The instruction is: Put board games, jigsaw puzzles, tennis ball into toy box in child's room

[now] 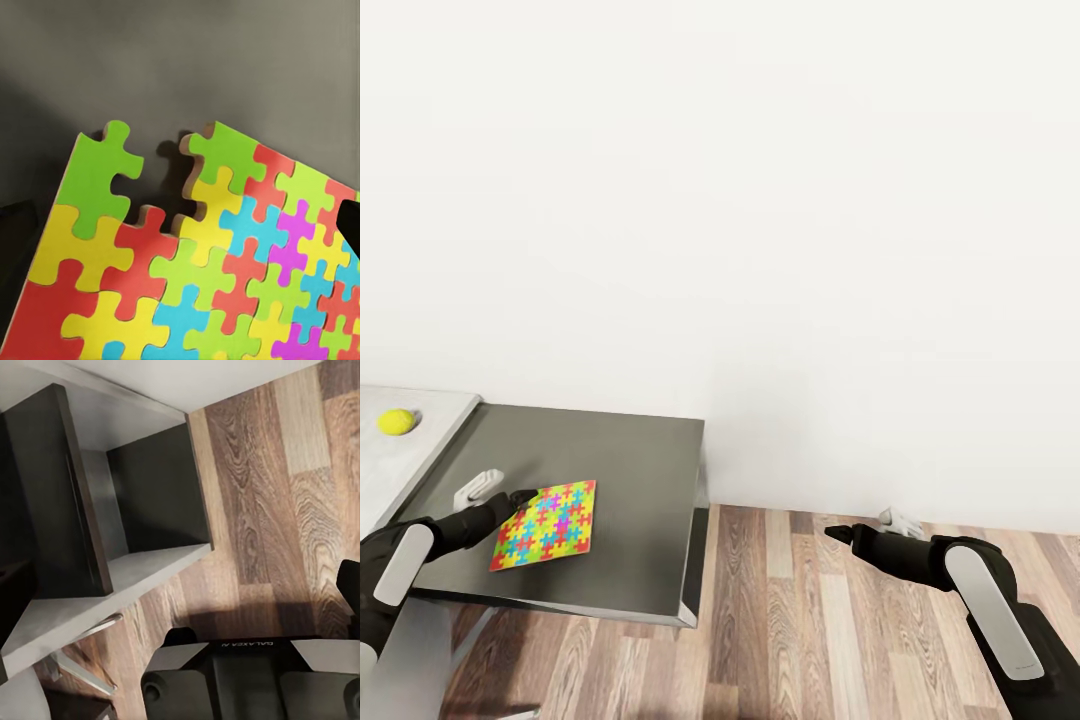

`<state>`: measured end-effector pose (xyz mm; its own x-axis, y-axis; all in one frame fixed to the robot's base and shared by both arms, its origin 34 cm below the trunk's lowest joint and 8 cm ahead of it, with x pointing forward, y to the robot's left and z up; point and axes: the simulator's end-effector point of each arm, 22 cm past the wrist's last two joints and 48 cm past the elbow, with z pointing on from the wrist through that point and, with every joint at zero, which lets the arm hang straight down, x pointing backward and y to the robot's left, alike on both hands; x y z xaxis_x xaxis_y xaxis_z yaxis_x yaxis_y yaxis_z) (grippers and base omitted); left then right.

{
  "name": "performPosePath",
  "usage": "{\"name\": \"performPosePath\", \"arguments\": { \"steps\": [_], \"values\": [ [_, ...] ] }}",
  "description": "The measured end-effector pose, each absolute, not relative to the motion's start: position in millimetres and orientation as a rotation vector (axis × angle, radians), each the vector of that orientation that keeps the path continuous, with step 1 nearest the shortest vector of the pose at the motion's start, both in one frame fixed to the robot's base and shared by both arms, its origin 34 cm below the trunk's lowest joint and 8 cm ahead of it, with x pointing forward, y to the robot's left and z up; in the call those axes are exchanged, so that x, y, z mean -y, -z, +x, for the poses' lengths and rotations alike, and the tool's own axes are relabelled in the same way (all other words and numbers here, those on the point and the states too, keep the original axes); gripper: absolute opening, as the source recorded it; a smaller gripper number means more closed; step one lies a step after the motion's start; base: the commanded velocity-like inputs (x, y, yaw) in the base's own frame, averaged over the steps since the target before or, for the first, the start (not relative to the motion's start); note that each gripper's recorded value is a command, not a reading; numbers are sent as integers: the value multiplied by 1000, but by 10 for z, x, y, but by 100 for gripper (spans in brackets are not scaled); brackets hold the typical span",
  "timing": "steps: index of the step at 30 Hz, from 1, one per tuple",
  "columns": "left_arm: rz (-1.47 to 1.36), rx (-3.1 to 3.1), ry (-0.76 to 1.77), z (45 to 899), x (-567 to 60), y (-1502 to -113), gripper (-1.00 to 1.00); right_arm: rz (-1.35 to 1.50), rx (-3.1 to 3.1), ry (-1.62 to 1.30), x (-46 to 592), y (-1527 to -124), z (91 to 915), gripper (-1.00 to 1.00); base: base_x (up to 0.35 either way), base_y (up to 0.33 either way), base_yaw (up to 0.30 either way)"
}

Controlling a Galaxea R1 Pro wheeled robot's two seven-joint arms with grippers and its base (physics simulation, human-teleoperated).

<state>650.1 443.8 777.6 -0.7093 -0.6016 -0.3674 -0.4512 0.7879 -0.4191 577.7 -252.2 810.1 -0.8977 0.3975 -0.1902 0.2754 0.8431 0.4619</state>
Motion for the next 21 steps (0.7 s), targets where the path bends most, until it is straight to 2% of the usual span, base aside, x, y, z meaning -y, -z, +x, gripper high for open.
{"name": "performPosePath", "arguments": {
  "steps": [5, 14, 21],
  "values": [
    [-786, -2484, 411, 6502, -4438, -7776, 100, 512, -2743, -627, 2522, -8102, 5777, 100, 0, -107, 0],
    [-786, -2483, 412, 6505, -4436, -7777, 100, 512, -2742, -624, 2526, -8101, 5779, 100, 0, -278, 0],
    [-770, -2465, 349, 6582, -4498, -7804, 100, 536, -2709, -681, 2359, -8146, 5829, 100, 0, 0, 0]
  ]
}}
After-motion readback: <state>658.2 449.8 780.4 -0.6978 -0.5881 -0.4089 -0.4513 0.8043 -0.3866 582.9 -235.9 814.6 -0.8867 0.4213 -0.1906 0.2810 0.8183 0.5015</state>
